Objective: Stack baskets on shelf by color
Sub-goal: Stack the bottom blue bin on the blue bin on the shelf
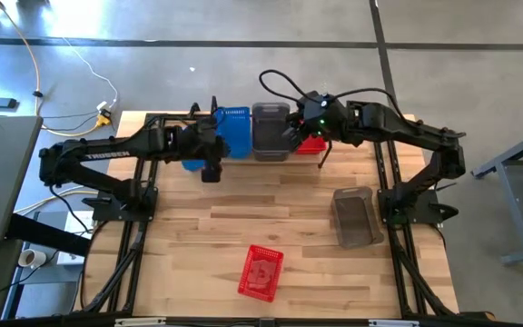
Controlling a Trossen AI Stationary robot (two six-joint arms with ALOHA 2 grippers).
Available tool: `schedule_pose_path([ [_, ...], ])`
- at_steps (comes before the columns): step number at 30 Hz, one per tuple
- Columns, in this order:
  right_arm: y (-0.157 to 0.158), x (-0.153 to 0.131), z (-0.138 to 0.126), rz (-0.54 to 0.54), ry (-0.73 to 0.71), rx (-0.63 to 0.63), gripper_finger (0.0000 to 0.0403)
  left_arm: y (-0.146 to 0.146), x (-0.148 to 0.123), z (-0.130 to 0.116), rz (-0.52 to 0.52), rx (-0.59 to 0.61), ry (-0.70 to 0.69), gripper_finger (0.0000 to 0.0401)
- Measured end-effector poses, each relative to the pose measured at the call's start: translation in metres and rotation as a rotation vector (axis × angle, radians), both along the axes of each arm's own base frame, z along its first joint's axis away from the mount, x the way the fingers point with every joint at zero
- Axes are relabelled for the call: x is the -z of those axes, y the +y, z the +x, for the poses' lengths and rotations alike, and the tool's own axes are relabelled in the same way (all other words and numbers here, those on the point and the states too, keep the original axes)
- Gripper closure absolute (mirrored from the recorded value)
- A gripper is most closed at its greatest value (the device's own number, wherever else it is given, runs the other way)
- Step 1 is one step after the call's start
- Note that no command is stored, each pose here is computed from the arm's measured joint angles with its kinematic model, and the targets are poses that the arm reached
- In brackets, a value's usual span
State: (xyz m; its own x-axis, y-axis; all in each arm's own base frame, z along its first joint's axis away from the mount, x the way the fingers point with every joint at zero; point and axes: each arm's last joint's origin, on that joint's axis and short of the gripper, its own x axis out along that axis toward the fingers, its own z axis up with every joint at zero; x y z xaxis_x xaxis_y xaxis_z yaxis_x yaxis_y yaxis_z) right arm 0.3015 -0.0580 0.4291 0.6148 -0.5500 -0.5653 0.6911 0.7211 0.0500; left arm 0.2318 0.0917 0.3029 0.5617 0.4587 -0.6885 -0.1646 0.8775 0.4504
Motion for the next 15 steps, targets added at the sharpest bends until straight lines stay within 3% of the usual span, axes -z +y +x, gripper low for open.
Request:
schedule_pose_path([
  [10, -0.011, 0.000, -0.003, -0.033, 0.041, -0.001, 0.0269, 0.022, 0.016, 0.003, -0.033, 0.072, 0.100, 0.0401],
  [15, -0.018, 0.001, -0.005, -0.042, 0.061, 0.007, 0.0269, 0.033, 0.024, 0.003, -0.052, 0.040, 0.131, 0.0401],
])
